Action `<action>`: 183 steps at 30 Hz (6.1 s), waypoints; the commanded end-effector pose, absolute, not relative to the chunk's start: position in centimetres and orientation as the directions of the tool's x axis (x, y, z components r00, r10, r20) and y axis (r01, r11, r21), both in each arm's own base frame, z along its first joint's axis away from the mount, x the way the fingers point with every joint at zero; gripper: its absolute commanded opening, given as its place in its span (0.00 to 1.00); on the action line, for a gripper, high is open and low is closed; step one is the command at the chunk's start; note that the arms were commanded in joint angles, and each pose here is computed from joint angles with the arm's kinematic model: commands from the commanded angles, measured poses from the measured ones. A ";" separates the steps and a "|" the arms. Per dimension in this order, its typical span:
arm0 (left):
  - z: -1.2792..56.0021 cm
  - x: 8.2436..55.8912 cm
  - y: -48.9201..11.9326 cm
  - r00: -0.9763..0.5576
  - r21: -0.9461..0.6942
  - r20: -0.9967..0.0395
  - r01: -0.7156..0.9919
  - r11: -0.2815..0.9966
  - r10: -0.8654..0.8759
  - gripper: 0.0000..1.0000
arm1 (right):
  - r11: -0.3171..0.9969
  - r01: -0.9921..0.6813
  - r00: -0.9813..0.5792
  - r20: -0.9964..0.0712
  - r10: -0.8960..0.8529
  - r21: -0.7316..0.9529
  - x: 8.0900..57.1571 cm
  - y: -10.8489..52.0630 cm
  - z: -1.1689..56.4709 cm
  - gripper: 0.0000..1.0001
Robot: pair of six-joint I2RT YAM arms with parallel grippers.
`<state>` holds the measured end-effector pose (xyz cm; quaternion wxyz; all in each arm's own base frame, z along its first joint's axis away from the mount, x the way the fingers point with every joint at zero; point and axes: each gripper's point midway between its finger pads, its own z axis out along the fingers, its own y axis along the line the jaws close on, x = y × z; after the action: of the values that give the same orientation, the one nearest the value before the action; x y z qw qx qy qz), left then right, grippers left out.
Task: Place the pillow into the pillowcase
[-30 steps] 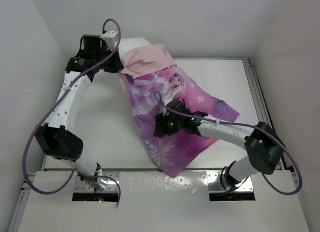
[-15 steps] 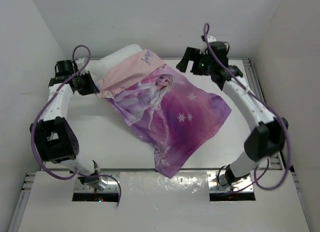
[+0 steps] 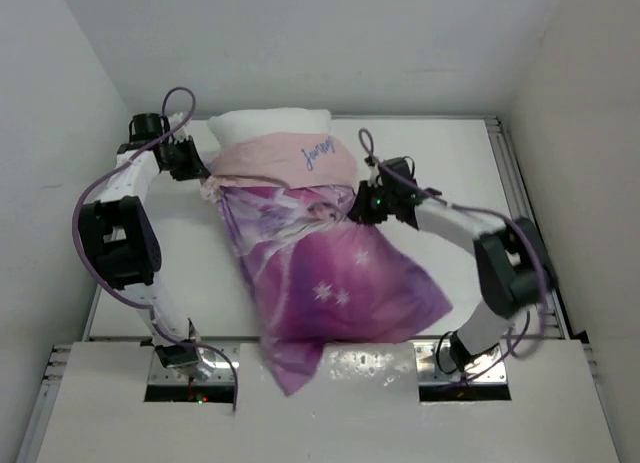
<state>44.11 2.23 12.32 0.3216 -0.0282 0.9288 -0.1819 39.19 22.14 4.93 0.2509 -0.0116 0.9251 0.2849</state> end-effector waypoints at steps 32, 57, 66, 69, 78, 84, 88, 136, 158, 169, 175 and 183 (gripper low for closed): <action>18.6 49.1 -3.8 -0.640 -0.071 -0.753 0.309 0.948 0.153 0.00 | 0.290 -0.370 -0.746 -0.468 0.474 0.883 35.4 23.9 11.9 0.89; 39.8 51.1 -6.1 -0.216 0.027 -0.968 0.426 0.904 0.130 0.00 | 0.753 -0.351 -0.334 -0.825 0.455 0.557 43.2 12.3 30.1 0.00; 62.2 40.3 -8.6 0.339 0.196 -0.941 0.482 0.854 0.024 0.00 | 0.854 -0.454 0.253 -0.882 0.398 0.255 36.2 8.3 60.2 0.00; 58.7 39.3 -9.2 0.256 0.192 -0.965 0.521 0.832 0.062 0.00 | 0.871 -0.399 0.189 -0.904 0.383 0.285 35.5 7.9 55.1 0.00; 57.7 39.8 -12.7 0.197 0.132 -0.980 0.611 0.781 0.012 0.00 | 0.911 -0.334 0.152 -0.940 0.305 0.242 33.4 7.2 55.5 0.00; 36.0 40.1 -15.5 -0.280 -0.081 -0.949 0.661 0.746 0.145 0.00 | 0.895 -0.218 -0.126 -0.921 0.370 0.389 32.0 7.4 37.9 0.00; 50.4 42.2 -15.6 -0.019 0.079 -0.993 0.645 0.760 0.120 0.00 | 0.942 -0.223 0.045 -0.963 0.266 0.249 33.1 6.1 49.9 0.00; 56.1 32.2 -15.7 0.329 0.251 -0.944 0.694 0.675 0.013 0.00 | 0.875 -0.281 0.130 -0.887 0.442 0.395 28.9 5.0 53.0 0.00; 47.8 39.1 -11.3 0.042 0.117 -0.993 0.575 0.809 0.114 0.00 | 0.774 -0.216 -0.012 -0.794 0.608 0.596 34.7 4.0 48.5 0.00; 64.1 38.1 -8.0 0.461 0.205 -0.887 0.445 0.872 -0.026 0.00 | 0.809 -0.375 0.299 -0.767 0.567 0.452 29.3 2.2 67.4 0.00; 60.3 34.4 -8.7 0.370 0.249 -0.926 0.470 0.847 0.067 0.00 | 0.788 -0.323 0.144 -0.795 0.589 0.525 30.5 2.6 58.9 0.00; 58.0 34.5 -9.1 0.280 0.172 -0.960 0.516 0.839 0.025 0.00 | 0.812 -0.268 0.102 -0.822 0.560 0.519 28.9 2.7 56.1 0.00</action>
<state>34.03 -9.98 56.87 0.7443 0.2440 0.5957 -0.1778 29.09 3.44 55.84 0.7169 0.1203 0.6153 0.3050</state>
